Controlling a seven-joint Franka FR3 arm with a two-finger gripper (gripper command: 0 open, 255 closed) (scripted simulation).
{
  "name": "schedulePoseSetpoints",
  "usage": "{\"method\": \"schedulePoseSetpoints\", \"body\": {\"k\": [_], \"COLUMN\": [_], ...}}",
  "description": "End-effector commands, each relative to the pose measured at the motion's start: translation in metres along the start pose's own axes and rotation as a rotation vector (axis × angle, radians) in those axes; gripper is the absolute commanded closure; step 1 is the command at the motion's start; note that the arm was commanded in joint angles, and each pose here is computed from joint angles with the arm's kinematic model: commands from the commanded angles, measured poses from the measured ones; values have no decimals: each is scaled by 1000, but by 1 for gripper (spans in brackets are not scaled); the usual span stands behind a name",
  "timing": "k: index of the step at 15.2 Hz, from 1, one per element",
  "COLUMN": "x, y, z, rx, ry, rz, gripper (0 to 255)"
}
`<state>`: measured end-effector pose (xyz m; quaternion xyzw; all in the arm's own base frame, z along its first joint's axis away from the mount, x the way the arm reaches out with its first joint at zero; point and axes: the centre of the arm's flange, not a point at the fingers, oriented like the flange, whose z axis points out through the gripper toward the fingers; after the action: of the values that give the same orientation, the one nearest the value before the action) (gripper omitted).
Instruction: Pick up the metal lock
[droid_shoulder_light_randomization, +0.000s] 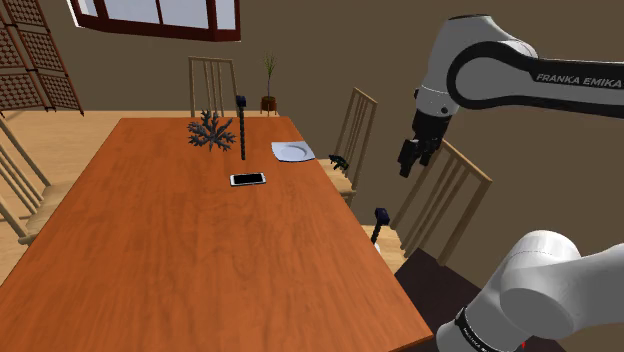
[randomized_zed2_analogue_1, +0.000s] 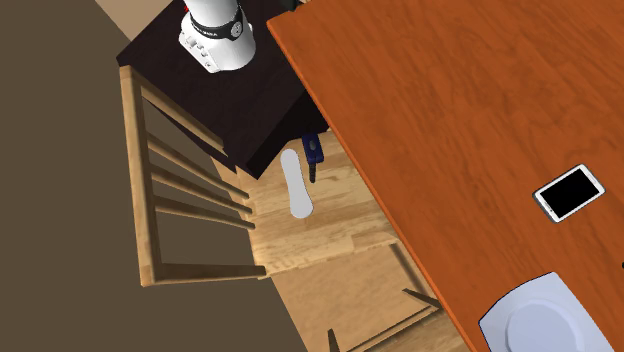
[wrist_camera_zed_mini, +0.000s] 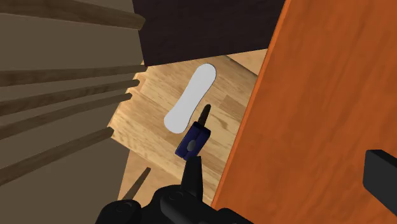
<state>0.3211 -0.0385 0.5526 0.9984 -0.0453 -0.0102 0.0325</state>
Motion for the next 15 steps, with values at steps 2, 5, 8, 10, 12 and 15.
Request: {"method": "schedulePoseSetpoints", "body": {"k": [2, 5, 8, 10, 12, 15], "x": [7, 29, 50, 64, 77, 95], "y": [6, 22, 38, 49, 60, 75], "z": [11, 43, 76, 98, 121, 156], "rx": [6, 23, 41, 52, 64, 81], "ry": [-7, -29, -51, -65, -80, -102], "rz": [5, 20, 35, 45, 56, 71], "gripper": [0, 0, 0, 0, 0, 0]}}
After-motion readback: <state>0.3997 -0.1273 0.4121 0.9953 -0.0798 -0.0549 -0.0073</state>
